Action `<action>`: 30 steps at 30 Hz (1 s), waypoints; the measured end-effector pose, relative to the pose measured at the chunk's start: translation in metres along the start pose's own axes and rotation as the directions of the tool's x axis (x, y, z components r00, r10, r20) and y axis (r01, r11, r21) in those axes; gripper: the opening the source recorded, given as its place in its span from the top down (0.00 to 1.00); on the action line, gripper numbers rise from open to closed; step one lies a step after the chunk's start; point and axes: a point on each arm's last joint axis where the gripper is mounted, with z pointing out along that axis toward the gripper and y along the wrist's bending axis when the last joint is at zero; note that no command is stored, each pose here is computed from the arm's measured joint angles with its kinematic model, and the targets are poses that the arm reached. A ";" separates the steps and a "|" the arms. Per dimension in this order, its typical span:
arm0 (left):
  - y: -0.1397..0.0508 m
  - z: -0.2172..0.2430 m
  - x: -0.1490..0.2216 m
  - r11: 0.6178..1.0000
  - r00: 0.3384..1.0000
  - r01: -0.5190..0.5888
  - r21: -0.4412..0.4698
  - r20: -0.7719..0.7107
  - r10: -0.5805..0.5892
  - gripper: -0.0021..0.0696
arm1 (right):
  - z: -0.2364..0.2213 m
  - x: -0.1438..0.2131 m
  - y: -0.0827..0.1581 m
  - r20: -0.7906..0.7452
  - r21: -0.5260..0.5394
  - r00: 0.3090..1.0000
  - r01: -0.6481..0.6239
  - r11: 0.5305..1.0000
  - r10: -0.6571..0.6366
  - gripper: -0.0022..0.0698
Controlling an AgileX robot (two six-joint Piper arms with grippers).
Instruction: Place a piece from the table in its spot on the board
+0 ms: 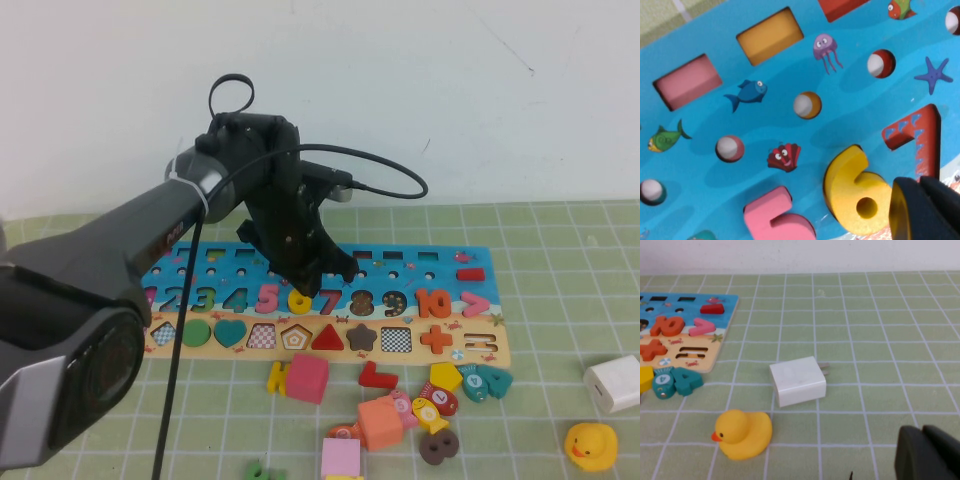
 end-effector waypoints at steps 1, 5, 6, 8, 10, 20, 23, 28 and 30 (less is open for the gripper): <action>0.000 0.001 0.000 1.000 1.000 0.000 0.000 -0.002 0.000 0.97 | 0.000 0.000 0.000 0.000 0.000 1.000 0.000 1.000 0.000 0.97; 0.001 0.004 0.001 1.000 1.000 -0.004 0.001 -0.007 0.004 0.97 | 0.000 0.000 0.000 0.000 0.000 1.000 0.000 1.000 0.000 0.97; 0.001 0.004 0.000 1.000 1.000 -0.017 0.000 -0.004 0.017 0.97 | 0.000 0.000 0.000 0.000 0.000 1.000 0.000 1.000 0.000 0.97; 0.000 0.000 -0.001 0.999 0.999 -0.052 -0.001 0.007 0.052 0.97 | 0.000 0.000 0.000 0.000 0.000 1.000 0.000 1.000 0.000 0.97; -0.001 -0.010 -0.002 0.996 0.995 -0.095 -0.005 0.027 0.095 0.97 | 0.000 0.000 0.000 0.000 0.000 1.000 0.000 1.000 0.000 0.97; -0.021 -0.151 0.016 0.982 0.941 -0.156 -0.104 0.286 0.180 0.97 | 0.000 0.000 0.000 0.000 0.000 1.000 0.000 1.000 0.000 0.97; -0.028 -0.184 0.042 0.984 0.919 -0.137 -0.118 0.355 0.170 0.97 | 0.000 0.000 0.000 0.000 0.000 1.000 0.000 1.000 0.000 0.97; -0.036 -0.209 0.100 0.987 0.897 -0.100 -0.125 0.418 0.144 0.97 | 0.000 0.000 0.000 0.000 0.000 1.000 0.000 1.000 0.000 0.97; -0.039 -0.218 0.126 0.987 0.878 -0.089 -0.132 0.458 0.140 0.97 | 0.000 0.000 0.000 0.000 0.000 1.000 0.000 1.000 0.000 0.97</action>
